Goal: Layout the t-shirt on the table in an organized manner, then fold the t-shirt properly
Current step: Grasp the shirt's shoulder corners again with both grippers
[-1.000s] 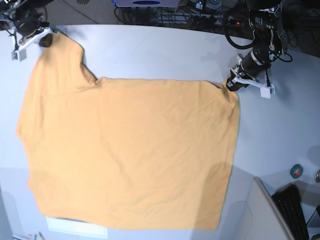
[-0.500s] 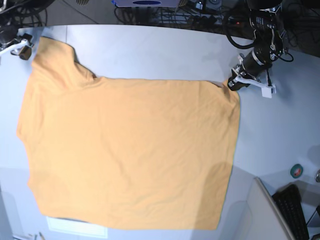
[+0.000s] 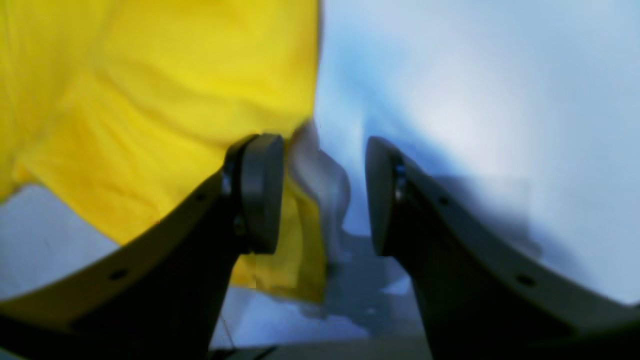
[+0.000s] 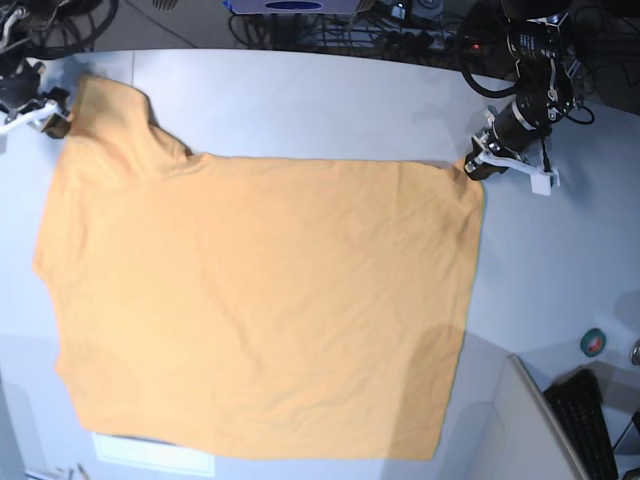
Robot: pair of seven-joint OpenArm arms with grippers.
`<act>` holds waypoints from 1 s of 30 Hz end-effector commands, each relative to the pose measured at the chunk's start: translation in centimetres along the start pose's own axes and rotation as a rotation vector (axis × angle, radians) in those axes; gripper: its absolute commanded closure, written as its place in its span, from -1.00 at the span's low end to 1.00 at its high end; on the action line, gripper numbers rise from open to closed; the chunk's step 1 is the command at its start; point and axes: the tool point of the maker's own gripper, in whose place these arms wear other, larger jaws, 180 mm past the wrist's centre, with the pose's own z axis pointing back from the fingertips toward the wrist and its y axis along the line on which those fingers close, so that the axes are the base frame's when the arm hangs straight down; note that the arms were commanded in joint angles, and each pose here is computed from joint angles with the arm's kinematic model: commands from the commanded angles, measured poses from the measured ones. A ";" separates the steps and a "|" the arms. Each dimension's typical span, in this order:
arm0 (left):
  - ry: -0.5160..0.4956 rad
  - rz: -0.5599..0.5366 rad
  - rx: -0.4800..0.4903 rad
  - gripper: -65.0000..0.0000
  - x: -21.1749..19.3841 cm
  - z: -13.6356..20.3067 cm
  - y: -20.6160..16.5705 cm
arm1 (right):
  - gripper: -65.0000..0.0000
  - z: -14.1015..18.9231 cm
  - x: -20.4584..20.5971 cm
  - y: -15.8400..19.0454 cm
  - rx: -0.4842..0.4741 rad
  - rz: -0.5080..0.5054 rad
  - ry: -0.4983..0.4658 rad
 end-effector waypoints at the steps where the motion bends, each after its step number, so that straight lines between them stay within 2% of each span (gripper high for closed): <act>1: 0.016 -0.016 0.032 1.00 0.0 0.3 0.8 | 0.18 0.5 0.9 -0.4 -0.006 0.015 -0.027; 4: 0.016 -0.016 0.032 1.00 0.0 0.3 0.8 | 0.18 0.5 0.8 -0.5 -0.006 0.015 -0.022; 7: 0.016 -0.016 0.032 1.00 0.0 0.3 0.8 | 0.18 0.5 0.1 -0.4 -0.006 0.017 0.025; 10: 0.016 -0.016 0.032 1.00 0.0 0.3 0.8 | 0.05 0.5 -0.2 -0.2 -0.002 0.016 0.047; 14: 0.016 -0.016 0.032 1.00 0.0 0.3 0.8 | -0.05 0.3 0.0 0.0 0.004 0.007 0.040; 17: 0.016 -0.016 0.032 1.00 0.0 0.3 0.8 | -0.05 0.2 0.1 0.1 0.009 0.002 0.034; 20: 0.016 -0.016 0.032 1.00 0.0 0.3 0.8 | -0.05 0.6 0.7 0.8 0.060 -0.044 -0.017; 30: 0.017 -0.014 0.032 1.00 0.0 0.2 0.8 | -0.04 0.7 0.1 1.4 0.099 -0.070 -0.001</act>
